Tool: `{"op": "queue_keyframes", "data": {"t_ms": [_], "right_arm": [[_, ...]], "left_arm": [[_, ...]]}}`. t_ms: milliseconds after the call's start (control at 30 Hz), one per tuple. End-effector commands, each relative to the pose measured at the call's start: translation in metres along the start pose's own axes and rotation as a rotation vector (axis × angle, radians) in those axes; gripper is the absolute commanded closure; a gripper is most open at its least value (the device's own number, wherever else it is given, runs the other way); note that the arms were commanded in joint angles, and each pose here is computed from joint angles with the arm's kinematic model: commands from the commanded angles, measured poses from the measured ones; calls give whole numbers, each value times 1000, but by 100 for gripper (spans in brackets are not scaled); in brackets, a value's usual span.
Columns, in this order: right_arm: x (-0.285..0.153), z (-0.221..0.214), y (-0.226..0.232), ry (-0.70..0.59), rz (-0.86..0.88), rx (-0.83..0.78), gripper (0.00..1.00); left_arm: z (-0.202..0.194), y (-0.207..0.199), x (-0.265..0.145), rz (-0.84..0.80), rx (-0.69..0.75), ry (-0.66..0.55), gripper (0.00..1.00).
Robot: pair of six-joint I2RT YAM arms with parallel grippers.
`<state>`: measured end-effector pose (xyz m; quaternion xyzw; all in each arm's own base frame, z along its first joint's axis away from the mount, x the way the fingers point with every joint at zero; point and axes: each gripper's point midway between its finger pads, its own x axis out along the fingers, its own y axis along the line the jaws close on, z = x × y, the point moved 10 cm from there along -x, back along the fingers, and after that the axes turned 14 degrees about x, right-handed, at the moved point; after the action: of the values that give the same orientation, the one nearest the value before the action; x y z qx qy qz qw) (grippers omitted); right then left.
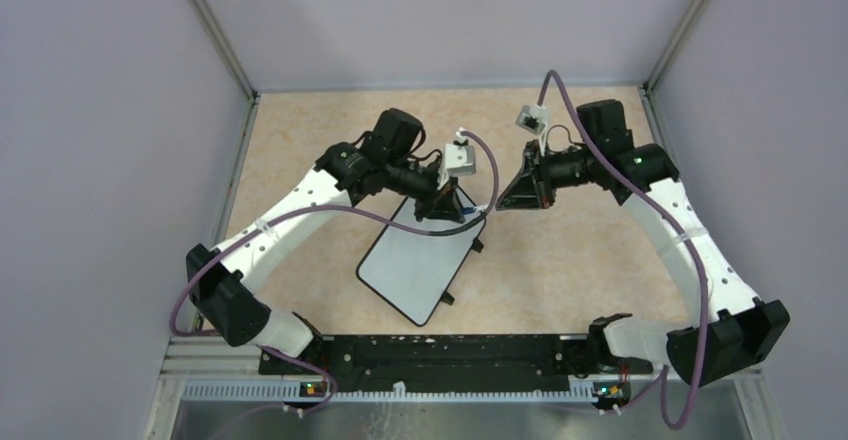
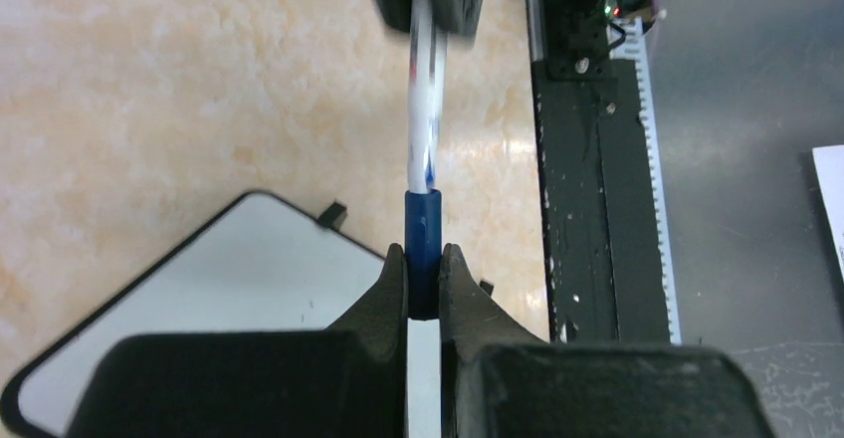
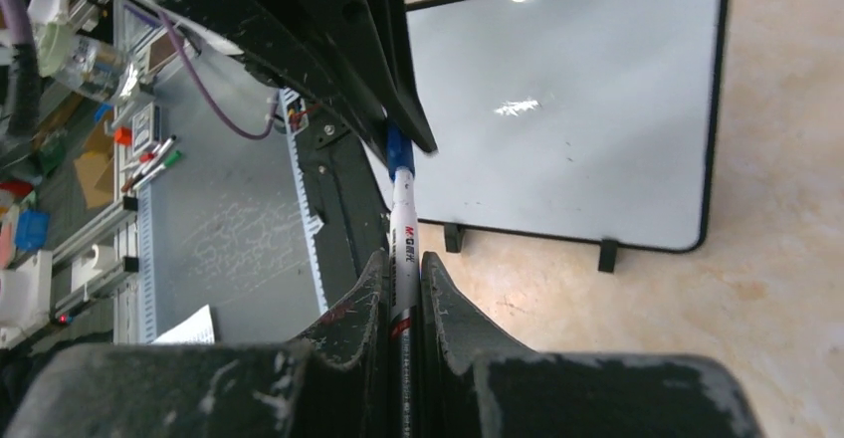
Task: Write a sentence on the whiteboard
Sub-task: Open the pen cap from the whiteboard marker, then place the pen cap at the center of the board.
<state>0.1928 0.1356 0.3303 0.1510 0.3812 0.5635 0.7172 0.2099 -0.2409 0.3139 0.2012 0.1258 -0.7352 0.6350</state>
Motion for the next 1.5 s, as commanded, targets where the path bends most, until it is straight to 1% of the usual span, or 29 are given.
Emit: {"op": "queue_keyframes", "data": {"t_ms": [0,167,300,367,433,500,567,667,700,767,867,900,1033,1167,1300,1467], "right_arm": [[-33,19,9,-87,-57,-98,100],[-49,24,9,-113,-89,-114,100],[-53,24,5,-123,-102,-107,100],[-51,23,2,-125,-99,-95,100],[-49,21,-2,-125,-90,-80,100],[-46,19,-5,-130,-82,-70,100],[-45,17,-7,-135,-79,-65,100],[-43,14,-10,-143,-79,-57,100],[-42,13,-10,-145,-78,-55,100],[-41,13,-12,-148,-77,-49,100],[-39,11,-16,-155,-76,-39,100],[-37,10,-17,-156,-75,-31,100],[-34,5,-24,-156,-78,-10,100],[-32,1,-27,-161,-90,-9,100],[-30,-4,-31,-161,-94,3,100],[-30,-8,-31,-159,-94,8,100]], "left_arm": [[-21,-15,-14,0,-97,105,100],[-21,-15,-17,5,-97,105,100],[-15,-7,-31,55,-102,81,100],[-16,4,-46,113,-136,63,100],[-23,21,-70,226,-187,59,100],[-36,38,-100,364,-241,69,100],[-58,51,-128,506,-300,106,100],[-103,56,-160,662,-367,215,100],[-124,54,-169,698,-411,253,100],[-153,46,-172,695,-453,347,100],[-194,29,-166,646,-514,486,100],[-204,24,-161,632,-528,509,100],[-241,11,-165,684,-591,591,100],[-265,5,-163,700,-634,651,98],[-279,5,-158,666,-671,662,96],[-292,1,-151,622,-686,682,90]]}}
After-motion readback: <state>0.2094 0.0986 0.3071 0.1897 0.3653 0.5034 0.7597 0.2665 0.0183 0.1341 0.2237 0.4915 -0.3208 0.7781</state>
